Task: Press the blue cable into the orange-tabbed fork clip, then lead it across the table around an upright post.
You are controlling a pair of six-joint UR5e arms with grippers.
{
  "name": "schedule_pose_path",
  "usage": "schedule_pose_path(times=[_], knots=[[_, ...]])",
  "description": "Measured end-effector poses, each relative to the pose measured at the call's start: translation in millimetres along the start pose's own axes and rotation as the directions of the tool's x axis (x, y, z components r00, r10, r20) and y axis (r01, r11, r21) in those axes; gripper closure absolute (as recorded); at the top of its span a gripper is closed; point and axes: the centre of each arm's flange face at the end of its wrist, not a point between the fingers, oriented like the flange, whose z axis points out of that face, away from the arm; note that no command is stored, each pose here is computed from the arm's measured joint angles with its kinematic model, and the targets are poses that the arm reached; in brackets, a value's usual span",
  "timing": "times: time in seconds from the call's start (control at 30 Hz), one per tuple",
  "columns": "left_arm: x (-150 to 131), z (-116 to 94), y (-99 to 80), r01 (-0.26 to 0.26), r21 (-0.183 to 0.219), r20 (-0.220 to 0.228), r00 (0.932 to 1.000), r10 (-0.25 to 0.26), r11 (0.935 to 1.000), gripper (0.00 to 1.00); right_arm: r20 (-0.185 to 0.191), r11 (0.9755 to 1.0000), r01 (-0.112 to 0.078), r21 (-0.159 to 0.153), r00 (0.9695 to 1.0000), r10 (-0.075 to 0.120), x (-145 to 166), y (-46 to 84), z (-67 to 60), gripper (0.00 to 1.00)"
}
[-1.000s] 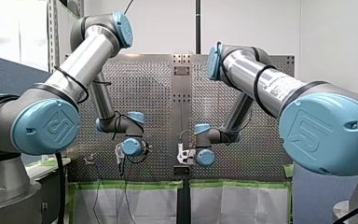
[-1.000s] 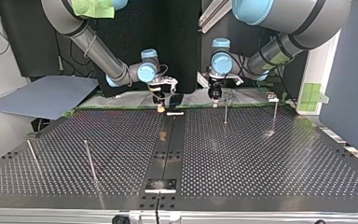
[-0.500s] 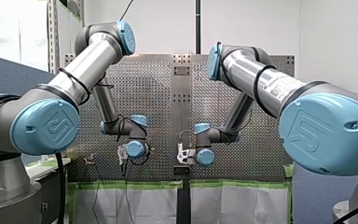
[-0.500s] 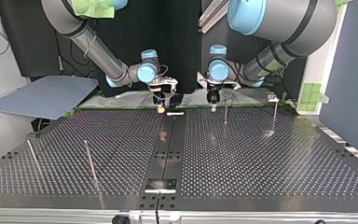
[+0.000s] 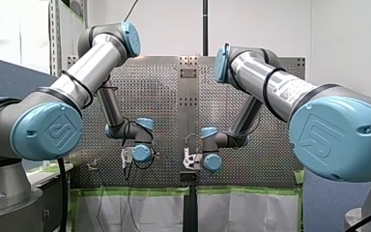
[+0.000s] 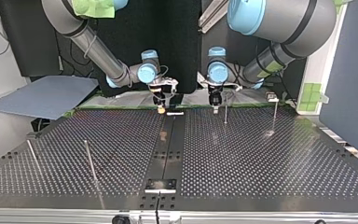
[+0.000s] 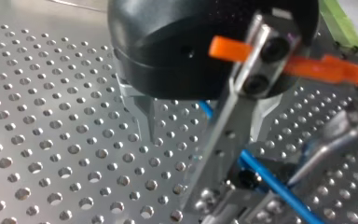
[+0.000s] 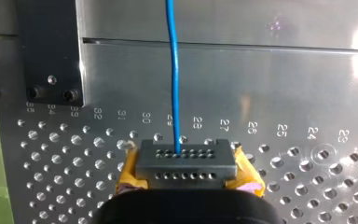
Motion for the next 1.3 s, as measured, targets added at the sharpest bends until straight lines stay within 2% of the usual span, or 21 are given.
schedule_pose_path(times=[0.23, 0.27, 0.3, 0.33, 0.37, 0.4, 0.47, 0.5, 0.53, 0.57, 0.6, 0.63, 0.67, 1.03, 1.3], knots=[[0, -1, -0.4, -0.026, -0.006, -0.003, 0.9996, 0.026, 0.9996, 0.00, 0.000, 1.0000, 0.000, 0.001, 1.0000, 0.000, 1, 0.0, 0.5, 1.00], [0, -1, -0.7, -0.029, -0.005, -0.003, 0.9996, 0.029, 0.9996, 0.05, 0.000, 1.0000, 0.000, 0.001, 1.0000, 0.000, 1, 0.0, 0.5, 1.00], [0, -1, -1.1, -0.034, -0.005, -0.003, 0.9994, 0.034, 0.9994, 0.05, 0.000, 1.0000, 0.000, 0.001, 1.0000, 0.000, 1, 0.0, 0.5, 1.00], [1, -2, -1.4, -0.037, -0.005, -0.003, 0.9993, 0.037, 0.9993, 0.15, 0.000, 1.0000, 0.000, 0.001, 1.0000, 0.000, 1, 0.1, 0.5, 1.00], [0, -2, -1.9, -0.040, -0.005, -0.002, 0.9992, 0.040, 0.9992, 0.30, 0.001, 1.0000, 0.000, 0.000, 1.0000, 0.000, 1, 0.3, 0.5, 1.00], [1, -2, -2.4, -0.041, -0.004, -0.002, 0.9991, 0.041, 0.9991, 0.30, 0.001, 1.0000, 0.000, 0.000, 1.0000, 0.000, 1, 0.4, 0.5, 1.00], [1, -3, -3.6, -0.044, -0.004, -0.001, 0.9990, 0.044, 0.9990, 0.50, 0.001, 1.0000, 0.000, 0.000, 1.0000, 0.000, 1, 0.5, 0.5, 1.00], [1, -3, -4.2, -0.045, -0.005, 0.000, 0.9990, 0.045, 0.9990, 0.50, 0.001, 1.0000, 0.000, 0.000, 1.0000, 0.000, 0, 0.4, 0.4, 1.00], [0, -3, -4.3, -0.046, -0.007, 0.001, 0.9990, 0.046, 0.9989, 0.65, 0.001, 1.0000, 0.000, 0.000, 1.0000, 0.000, 0, 0.3, 0.4, 1.00], [0, -3, -4.5, -0.046, -0.010, 0.003, 0.9990, 0.046, 0.9989, 0.75, 0.001, 1.0000, -0.001, 0.001, 1.0000, 0.001, 0, 0.3, 0.4, 1.00], [0, -3, -4.4, -0.045, -0.016, 0.005, 0.9990, 0.045, 0.9988, 0.75, 0.001, 1.0000, -0.002, 0.001, 1.0000, 0.002, 0, 0.2, 0.4, 1.00], [0, -3, -4.2, -0.045, -0.020, 0.006, 0.9989, 0.046, 0.9988, 0.90, 0.001, 1.0000, -0.002, 0.001, 1.0000, 0.002, 1, 0.2, 0.4, 1.00], [0, -3, -4.1, -0.045, -0.024, 0.006, 0.9989, 0.046, 0.9987, 1.00, 0.001, 1.0000, -0.003, 0.001, 1.0000, 0.003, 1, 0.1, 0.4, 1.00], [0, -5, -6.2, -0.042, -0.032, 0.013, 0.9990, 0.042, 0.9986, 1.00, 0.001, 1.0000, -0.005, 0.000, 1.0000, 0.005, 1, -0.1, 0.4, 1.00], [0, -6, -10.3, -0.043, -0.014, 0.011, 0.9990, 0.044, 0.9990, 1.00, 0.003, 1.0000, 0.001, -0.002, 1.0000, -0.001, 1, 1.9, 0.7, 1.00]])
